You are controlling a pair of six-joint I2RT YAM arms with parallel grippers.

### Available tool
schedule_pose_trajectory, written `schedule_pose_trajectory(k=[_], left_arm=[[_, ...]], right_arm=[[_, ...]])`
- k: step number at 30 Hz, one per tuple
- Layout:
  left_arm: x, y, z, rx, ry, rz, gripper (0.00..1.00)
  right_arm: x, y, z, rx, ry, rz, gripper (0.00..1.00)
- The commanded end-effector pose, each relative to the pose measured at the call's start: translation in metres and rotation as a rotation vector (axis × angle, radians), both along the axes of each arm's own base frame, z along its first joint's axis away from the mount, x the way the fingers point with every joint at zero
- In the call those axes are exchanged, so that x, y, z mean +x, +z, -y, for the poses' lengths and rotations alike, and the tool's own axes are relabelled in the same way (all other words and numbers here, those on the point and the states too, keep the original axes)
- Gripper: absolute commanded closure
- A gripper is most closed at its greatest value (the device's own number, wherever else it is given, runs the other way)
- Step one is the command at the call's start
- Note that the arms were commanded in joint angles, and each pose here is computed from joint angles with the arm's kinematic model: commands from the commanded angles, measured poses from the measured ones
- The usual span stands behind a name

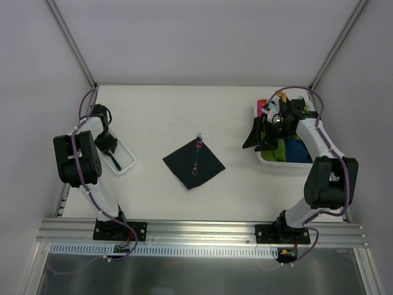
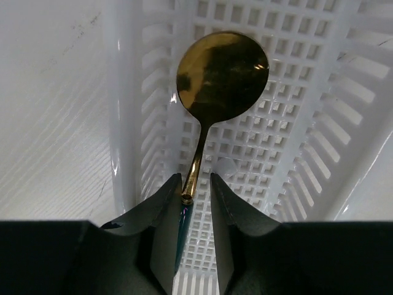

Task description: Place the utensils on the paper napkin and roll it up

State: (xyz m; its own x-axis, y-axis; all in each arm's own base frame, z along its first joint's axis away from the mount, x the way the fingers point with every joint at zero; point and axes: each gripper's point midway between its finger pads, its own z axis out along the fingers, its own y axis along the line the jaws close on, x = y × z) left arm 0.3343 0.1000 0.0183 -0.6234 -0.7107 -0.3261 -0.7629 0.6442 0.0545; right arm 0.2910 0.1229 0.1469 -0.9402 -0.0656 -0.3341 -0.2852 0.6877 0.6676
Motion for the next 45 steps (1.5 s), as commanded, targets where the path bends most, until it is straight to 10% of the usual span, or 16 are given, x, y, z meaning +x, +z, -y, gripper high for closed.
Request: schedule_pose_trajectory(k=[1, 9, 16, 24, 34, 45], left_arm=[[0.003, -0.014, -0.006, 0.004, 0.027, -0.008, 0.75], [0.011, 0.009, -0.004, 0.010, -0.015, 0.069, 1.00], [0.031, 0.097, 0.010, 0.076, -0.196, 0.284, 1.00], [0.061, 0.169, 0.165, 0.000, -0.836, 0.393, 1.00], [0.035, 0.094, 0.341, -0.213, -1.195, 0.204, 1.00], [0.015, 0.059, 0.372, -0.255, -1.063, 0.118, 1.00]], right_arm=[[0.009, -0.004, 0.011, -0.040, -0.026, 0.009, 0.01], [0.006, -0.003, 0.009, -0.024, -0.021, 0.005, 0.01], [0.005, -0.001, 0.005, 0.001, -0.008, 0.012, 0.01], [0.001, 0.001, 0.002, 0.020, 0.011, 0.019, 0.01], [0.002, -0.004, 0.005, -0.005, 0.005, 0.012, 0.01], [0.003, -0.009, 0.005, -0.004, 0.003, -0.006, 0.01]])
